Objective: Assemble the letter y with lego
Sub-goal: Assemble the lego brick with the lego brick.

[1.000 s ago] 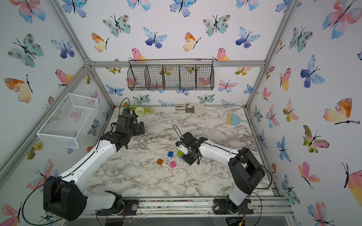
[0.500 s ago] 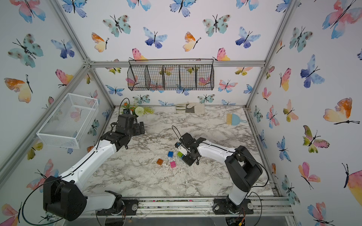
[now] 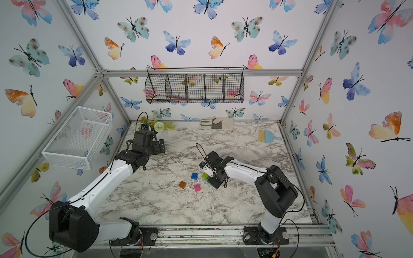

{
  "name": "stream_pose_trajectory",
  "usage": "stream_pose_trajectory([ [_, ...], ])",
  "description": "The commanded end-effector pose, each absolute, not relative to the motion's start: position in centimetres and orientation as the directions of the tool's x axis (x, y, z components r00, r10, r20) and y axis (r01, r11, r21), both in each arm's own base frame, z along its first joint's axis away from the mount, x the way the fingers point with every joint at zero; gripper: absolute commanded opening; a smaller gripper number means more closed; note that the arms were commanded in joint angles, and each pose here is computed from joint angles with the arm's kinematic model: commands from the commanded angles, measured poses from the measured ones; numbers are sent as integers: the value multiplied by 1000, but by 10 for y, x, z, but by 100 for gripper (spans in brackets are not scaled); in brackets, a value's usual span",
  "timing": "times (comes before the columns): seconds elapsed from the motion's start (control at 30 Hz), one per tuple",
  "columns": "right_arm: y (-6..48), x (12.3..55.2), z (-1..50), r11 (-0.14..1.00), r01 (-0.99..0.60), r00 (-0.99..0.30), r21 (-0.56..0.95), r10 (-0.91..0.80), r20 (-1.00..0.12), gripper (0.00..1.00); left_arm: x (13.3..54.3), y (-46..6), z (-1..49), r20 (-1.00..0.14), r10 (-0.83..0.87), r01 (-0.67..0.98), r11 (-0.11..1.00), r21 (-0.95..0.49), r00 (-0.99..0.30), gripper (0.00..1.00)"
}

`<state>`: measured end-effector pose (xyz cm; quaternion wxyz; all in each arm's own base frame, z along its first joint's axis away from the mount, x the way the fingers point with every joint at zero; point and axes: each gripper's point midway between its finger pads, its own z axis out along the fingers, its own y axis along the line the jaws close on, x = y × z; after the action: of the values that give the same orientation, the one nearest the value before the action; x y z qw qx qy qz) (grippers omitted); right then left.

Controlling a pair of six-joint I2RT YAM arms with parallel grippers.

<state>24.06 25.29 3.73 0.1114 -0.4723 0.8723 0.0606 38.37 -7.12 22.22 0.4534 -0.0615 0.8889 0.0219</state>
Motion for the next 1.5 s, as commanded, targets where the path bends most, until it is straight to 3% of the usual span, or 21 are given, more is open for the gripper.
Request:
stream_pose_trajectory([
  [0.0, 237, 219, 16, 532, -846, -533, 45, -836, -129, 2, 384, -76, 225, -805, -94, -114, 993, -32, -586, 99],
  [0.17, 236, 213, -1, 529, -845, -534, 75, -843, -65, 2, 383, -75, 226, -807, -93, -120, 992, -27, -583, 98],
  [0.63, 230, 211, -13, 540, -840, -542, 61, -840, -20, 2, 384, -74, 226, -806, -93, -121, 992, -26, -584, 98],
  [0.8, 238, 222, 2, 552, -834, -552, 31, -830, -82, 4, 383, -75, 226, -805, -87, -117, 993, -22, -587, 98],
  [1.07, 249, 241, 24, 565, -825, -557, -14, -817, -147, 23, 384, -75, 224, -803, -90, -120, 992, -24, -589, 98],
  [1.23, 260, 249, 41, 566, -824, -550, -11, -805, -222, 47, 384, -74, 224, -803, -90, -123, 992, -22, -589, 98],
  [1.47, 279, 258, 52, 554, -832, -536, 17, -797, -279, 54, 384, -75, 224, -802, -89, -120, 993, -21, -590, 98],
])
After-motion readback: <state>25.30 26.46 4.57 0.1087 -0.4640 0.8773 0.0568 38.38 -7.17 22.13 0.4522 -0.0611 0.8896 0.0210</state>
